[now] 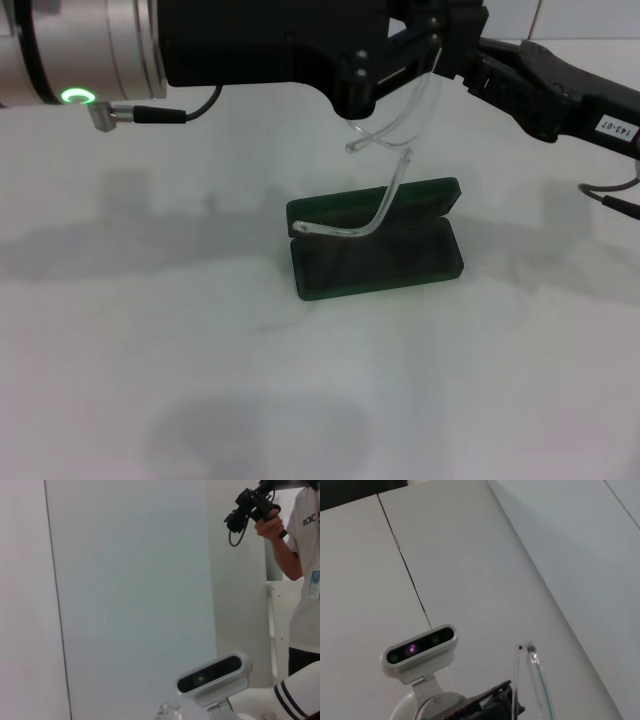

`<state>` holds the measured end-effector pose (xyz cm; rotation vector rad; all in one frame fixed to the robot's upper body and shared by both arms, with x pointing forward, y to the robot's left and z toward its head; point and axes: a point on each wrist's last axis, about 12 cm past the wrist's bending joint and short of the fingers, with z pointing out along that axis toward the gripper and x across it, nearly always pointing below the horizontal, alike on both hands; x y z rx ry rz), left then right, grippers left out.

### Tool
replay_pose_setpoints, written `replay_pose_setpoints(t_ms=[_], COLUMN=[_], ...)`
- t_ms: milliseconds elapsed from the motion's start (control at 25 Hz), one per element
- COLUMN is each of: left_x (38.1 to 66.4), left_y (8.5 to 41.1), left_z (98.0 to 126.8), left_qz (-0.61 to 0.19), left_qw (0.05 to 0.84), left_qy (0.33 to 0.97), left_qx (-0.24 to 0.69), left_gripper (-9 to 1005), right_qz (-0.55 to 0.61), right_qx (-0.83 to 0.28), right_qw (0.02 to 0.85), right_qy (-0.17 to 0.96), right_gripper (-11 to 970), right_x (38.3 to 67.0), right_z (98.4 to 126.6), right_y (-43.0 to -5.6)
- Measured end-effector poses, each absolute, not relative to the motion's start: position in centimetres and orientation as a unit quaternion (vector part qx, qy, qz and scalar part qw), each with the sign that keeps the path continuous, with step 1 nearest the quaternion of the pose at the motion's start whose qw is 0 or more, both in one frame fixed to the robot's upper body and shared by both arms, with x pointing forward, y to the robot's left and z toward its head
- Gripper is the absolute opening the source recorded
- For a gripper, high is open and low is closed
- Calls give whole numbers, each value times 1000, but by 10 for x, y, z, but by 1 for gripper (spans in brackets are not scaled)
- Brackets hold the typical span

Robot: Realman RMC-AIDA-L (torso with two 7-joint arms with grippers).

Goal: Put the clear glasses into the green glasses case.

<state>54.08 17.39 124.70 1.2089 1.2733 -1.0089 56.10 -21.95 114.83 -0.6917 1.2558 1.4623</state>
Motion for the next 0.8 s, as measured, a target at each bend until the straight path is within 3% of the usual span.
replay_pose_setpoints(t_ms=[800], left_x=[540], left_y=[176], left_z=[1245], left_qz=[-420], left_qw=[532], left_qy=[533], left_qx=[506], left_gripper=[48], right_qz=[620], right_qx=[-286], right_qw=[520], right_qy=[513], right_gripper=[56], right_x=[557], right_z=[1148], right_y=[-221])
